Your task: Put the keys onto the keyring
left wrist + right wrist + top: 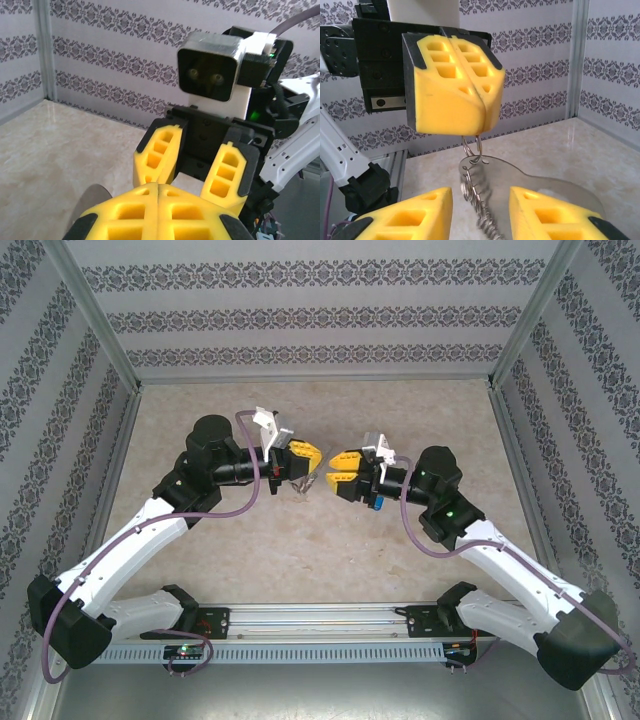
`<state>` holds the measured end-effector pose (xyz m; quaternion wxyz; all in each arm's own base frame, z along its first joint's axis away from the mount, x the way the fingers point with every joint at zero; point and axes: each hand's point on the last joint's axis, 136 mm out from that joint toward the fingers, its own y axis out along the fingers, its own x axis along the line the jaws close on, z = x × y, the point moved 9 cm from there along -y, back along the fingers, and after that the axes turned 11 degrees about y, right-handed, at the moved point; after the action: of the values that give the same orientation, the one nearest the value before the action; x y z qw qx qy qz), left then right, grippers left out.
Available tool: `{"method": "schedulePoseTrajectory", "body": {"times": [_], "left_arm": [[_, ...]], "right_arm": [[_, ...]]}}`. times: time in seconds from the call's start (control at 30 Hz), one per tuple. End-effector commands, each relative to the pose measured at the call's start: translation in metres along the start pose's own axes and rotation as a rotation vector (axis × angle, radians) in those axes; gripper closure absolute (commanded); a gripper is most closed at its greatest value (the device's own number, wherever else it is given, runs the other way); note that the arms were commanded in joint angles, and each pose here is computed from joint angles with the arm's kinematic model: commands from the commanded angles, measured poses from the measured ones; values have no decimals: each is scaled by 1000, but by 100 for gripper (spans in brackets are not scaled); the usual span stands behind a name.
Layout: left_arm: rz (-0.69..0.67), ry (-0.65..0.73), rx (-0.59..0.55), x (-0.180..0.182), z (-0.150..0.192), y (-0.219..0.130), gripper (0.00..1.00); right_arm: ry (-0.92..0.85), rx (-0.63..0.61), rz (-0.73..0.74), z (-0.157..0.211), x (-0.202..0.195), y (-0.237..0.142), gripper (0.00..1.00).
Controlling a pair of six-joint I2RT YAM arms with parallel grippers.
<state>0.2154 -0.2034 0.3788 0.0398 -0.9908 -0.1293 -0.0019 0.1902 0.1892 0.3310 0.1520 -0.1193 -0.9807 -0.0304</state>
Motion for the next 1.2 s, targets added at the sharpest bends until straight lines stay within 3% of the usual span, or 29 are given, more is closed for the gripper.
{"method": "schedulePoseTrajectory", "body": {"times": [0.0, 0.73, 0.97, 1.17], "left_arm": [[52, 48, -92, -8, -17, -6, 100], [93, 48, -89, -11, -18, -6, 100], [107, 46, -86, -12, -18, -5, 100], [114, 42, -82, -12, -17, -5, 100]], "right_arm": [[-43, -49, -80, -16, 12, 2, 65], [-66, -65, -110, -21, 19, 16, 67], [-72, -69, -112, -23, 19, 17, 74], [-76, -68, -118, -24, 20, 18, 86]]}}
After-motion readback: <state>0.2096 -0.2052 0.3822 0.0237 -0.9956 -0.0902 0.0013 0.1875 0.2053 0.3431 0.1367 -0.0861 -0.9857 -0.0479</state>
